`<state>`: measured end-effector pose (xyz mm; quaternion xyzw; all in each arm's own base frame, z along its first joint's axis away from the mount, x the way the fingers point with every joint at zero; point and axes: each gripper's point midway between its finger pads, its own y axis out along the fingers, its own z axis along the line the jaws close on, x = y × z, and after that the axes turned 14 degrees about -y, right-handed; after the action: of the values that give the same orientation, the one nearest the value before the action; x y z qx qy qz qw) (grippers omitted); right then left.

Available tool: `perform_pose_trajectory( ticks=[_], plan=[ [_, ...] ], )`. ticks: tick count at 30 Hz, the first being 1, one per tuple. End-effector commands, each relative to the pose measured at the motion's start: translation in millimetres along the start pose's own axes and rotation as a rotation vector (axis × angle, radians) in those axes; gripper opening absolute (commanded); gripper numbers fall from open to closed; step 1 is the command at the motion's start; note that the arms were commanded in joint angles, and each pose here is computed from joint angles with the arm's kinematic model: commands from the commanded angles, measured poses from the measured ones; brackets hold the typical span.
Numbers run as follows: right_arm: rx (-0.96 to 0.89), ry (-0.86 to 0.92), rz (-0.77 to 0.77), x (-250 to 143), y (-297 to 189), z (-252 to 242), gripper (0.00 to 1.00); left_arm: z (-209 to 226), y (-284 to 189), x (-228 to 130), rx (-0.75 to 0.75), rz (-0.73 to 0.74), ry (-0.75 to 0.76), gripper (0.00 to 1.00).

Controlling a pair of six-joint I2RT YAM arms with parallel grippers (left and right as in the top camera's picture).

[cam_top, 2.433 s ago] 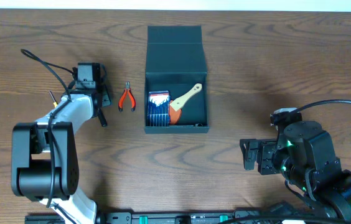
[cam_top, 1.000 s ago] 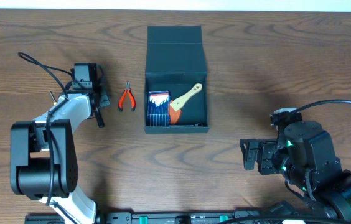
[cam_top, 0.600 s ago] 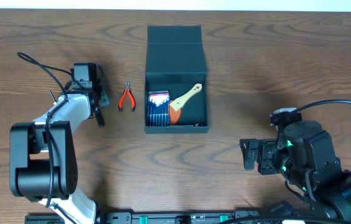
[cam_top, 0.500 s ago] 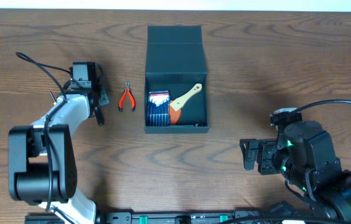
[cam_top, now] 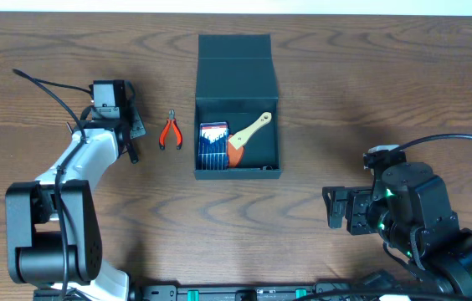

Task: Pack container
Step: 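Lower and close the left gripper on the hammer handle, then carry the hammer right into the black box and release it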

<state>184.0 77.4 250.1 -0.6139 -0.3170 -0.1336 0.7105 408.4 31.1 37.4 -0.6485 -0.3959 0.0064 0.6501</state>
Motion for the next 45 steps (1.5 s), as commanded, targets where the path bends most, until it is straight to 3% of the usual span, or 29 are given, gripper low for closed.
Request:
perform_pose_trajectory(
  ticks=[1, 12, 19, 25, 33, 45],
  plan=[
    [-0.008, -0.007, 0.000, -0.3, 0.4, -2.2, 0.99, -18.2, -17.1, 9.3, -0.054, -0.037, 0.016, 0.06],
    [-0.008, -0.007, 0.000, -0.3, 0.4, -2.2, 0.99, -81.6, -113.3, 24.2, -0.261, -0.206, 0.135, 0.06],
    [-0.009, -0.007, 0.000, -0.2, 0.4, -2.2, 0.99, -126.7, -158.4, -14.1, -0.392, -0.192, 0.223, 0.06],
    [-0.008, -0.007, 0.000, -0.3, 0.4, -2.2, 0.99, -168.4, -159.2, -64.0, -0.466, -0.118, 0.296, 0.06],
    [-0.008, -0.007, 0.000, -0.3, 0.4, -2.2, 0.99, -198.1, -133.7, -104.0, -0.487, -0.022, 0.196, 0.06],
    [-0.009, -0.007, 0.000, -0.2, 0.4, -2.2, 0.99, -211.2, -116.1, -155.5, -0.473, 0.025, 0.423, 0.06]
  ],
)
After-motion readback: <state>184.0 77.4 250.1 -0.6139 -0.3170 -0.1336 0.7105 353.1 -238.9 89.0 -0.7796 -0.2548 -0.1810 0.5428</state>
